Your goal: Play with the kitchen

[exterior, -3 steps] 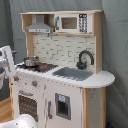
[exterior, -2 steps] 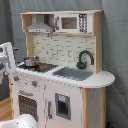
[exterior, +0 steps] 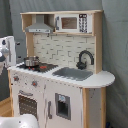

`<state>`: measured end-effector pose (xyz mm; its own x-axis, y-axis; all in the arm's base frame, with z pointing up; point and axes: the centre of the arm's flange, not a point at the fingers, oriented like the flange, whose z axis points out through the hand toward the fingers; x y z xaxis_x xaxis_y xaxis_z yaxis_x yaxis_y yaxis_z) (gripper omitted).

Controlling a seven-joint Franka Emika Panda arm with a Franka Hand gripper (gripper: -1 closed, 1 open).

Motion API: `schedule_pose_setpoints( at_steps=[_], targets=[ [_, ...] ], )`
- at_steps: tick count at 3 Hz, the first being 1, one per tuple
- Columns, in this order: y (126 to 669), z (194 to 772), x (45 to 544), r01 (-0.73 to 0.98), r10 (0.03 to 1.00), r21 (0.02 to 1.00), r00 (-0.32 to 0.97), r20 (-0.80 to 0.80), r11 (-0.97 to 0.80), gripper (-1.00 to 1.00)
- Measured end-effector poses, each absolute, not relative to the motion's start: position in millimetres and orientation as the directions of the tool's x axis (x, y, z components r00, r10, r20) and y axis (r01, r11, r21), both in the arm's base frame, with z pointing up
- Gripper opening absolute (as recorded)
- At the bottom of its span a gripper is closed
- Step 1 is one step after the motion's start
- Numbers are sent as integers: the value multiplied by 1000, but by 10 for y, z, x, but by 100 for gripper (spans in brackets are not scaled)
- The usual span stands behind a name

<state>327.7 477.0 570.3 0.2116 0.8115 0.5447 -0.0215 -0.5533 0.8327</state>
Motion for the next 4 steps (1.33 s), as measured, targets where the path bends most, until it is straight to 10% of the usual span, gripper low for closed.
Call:
schedule_pose_setpoints(
  at_steps=[4],
  targets=[
    [5076,5905,3792,147,739,738,308,599,-659,100]
  ],
)
